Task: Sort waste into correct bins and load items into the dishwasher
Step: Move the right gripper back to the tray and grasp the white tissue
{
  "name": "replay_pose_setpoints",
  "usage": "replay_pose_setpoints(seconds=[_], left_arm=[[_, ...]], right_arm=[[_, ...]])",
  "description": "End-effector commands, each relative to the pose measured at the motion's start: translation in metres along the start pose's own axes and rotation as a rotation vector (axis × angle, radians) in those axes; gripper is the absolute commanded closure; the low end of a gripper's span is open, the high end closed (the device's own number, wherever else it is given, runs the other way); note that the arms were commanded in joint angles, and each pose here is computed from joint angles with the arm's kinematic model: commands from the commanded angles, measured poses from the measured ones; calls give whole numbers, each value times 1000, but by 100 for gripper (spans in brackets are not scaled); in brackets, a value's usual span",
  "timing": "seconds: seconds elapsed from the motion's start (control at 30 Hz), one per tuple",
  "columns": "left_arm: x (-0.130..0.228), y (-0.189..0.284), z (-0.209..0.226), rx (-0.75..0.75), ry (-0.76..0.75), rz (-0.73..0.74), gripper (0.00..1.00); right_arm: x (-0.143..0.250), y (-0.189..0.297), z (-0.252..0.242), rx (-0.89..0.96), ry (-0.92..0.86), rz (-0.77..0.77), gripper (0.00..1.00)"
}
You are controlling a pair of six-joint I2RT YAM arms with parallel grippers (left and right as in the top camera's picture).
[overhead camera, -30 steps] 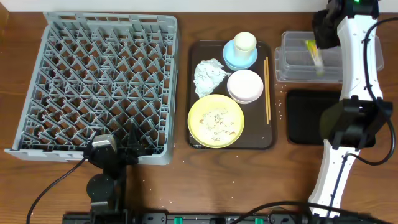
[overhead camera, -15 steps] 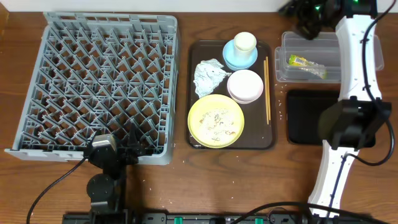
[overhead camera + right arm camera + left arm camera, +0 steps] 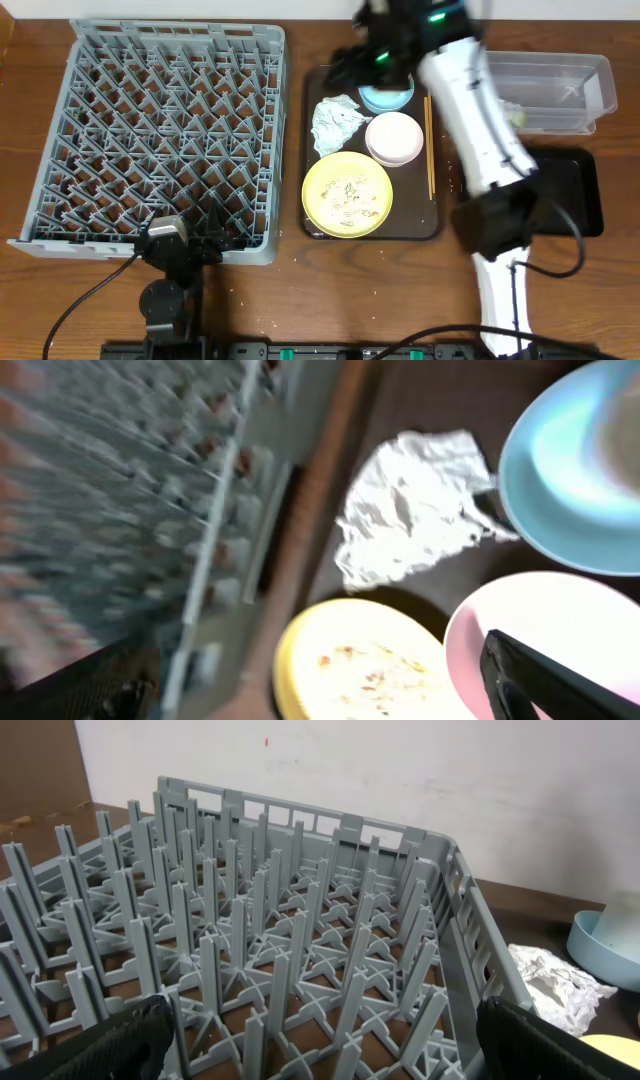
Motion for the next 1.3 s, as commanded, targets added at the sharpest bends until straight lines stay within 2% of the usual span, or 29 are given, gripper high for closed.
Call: replay_pose_setpoints(seconds=[0.0,0.1,0.2,0.4,0.63,1.0,1.07,1.13,1.23,1.27], left_arm=[[13,-1,5,-22,-15,44,2],[13,-1,5,-22,-15,44,2],[13,-1,5,-22,-15,44,2],[13,-1,5,-22,-15,44,2],[13,-1,5,-22,-15,44,2],[13,-1,5,-22,-15,44,2],[13,-1,5,-22,-15,44,2],[13,-1,5,-22,-15,44,2],[13,-1,5,-22,-15,44,2],[13,-1,5,-22,-15,44,2]], right_arm=[[10,-19,1,266,59,32,6],[15,-40,12,322,62,31,23],[16,-62,15,374,84,5,33],[14,-101,5,417,104,-76,27],[22,-131,-7,412,105,-110,40],[51,-169,-24,412,106,-106,40],[51,-169,-25,413,110,-104,43],[50,-169,-26,414,116,-111,53],[44,-166,-24,410,122,-127,76],[41,-163,-22,408,122,-137,87]])
Point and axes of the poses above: each gripper's point midway between its finger pads, its own y axis back along the fingers, its own z axis along the line the jaws close on, x = y × z, the point moved 5 cm from there along y, back along the fingers, and after that the axes turned 11 degrees about y, right-handed, at the moved point
